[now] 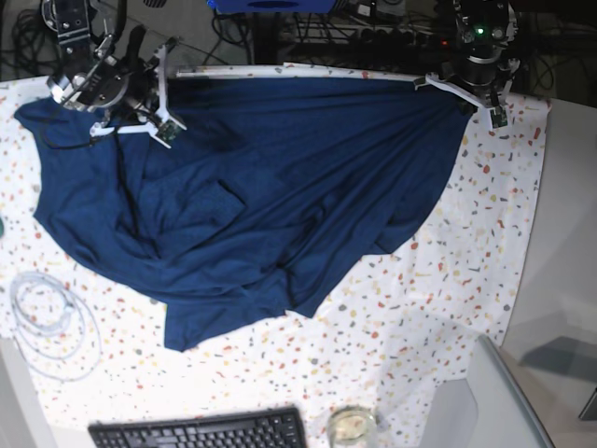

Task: Layout the t-shirt on the table in an organized manner, then fold the t-shirt properly
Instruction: 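Regrasp the shirt edge with the right gripper beside its previous hold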

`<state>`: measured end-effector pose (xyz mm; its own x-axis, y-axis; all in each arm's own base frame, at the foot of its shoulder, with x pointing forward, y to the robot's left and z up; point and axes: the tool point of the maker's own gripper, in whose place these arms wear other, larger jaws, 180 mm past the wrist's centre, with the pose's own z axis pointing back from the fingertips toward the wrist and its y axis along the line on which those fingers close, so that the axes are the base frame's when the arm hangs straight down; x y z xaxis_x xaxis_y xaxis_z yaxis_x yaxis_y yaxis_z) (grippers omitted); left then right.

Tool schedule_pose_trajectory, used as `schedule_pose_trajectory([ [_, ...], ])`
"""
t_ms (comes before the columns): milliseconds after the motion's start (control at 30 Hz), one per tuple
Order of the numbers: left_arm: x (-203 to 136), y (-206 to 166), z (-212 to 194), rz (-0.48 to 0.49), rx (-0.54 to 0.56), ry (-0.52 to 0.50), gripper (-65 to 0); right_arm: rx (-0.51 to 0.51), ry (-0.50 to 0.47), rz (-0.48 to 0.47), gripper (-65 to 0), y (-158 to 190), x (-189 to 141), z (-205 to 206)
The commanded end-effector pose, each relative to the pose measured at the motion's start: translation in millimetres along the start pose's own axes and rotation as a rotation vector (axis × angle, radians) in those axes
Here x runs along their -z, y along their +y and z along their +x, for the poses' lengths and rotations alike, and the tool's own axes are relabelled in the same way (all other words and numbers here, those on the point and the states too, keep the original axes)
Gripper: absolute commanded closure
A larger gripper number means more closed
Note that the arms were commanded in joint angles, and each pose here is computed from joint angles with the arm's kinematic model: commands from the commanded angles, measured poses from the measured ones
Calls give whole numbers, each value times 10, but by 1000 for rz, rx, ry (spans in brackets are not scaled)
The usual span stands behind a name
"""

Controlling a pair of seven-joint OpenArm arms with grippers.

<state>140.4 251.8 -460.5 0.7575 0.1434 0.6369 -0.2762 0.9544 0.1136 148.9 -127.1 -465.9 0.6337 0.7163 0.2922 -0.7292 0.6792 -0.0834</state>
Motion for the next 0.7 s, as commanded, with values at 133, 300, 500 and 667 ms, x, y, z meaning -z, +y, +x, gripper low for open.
schedule_pose_trajectory([
  [133,-31,69,98,20,2,-37,0,-11,-3,-38,-30,-100,-112,55],
  [300,-30,73,101,20,3,-37,0,-11,12,-34,-30,-84,-107,22],
  [500,-29,59,101,16,6,-37,0,-13,32,-31,-114,-71,-105,-14],
  [667,-29,53,101,15,7,-37,0,-12,29,-29,-296,-65,-101,-8],
])
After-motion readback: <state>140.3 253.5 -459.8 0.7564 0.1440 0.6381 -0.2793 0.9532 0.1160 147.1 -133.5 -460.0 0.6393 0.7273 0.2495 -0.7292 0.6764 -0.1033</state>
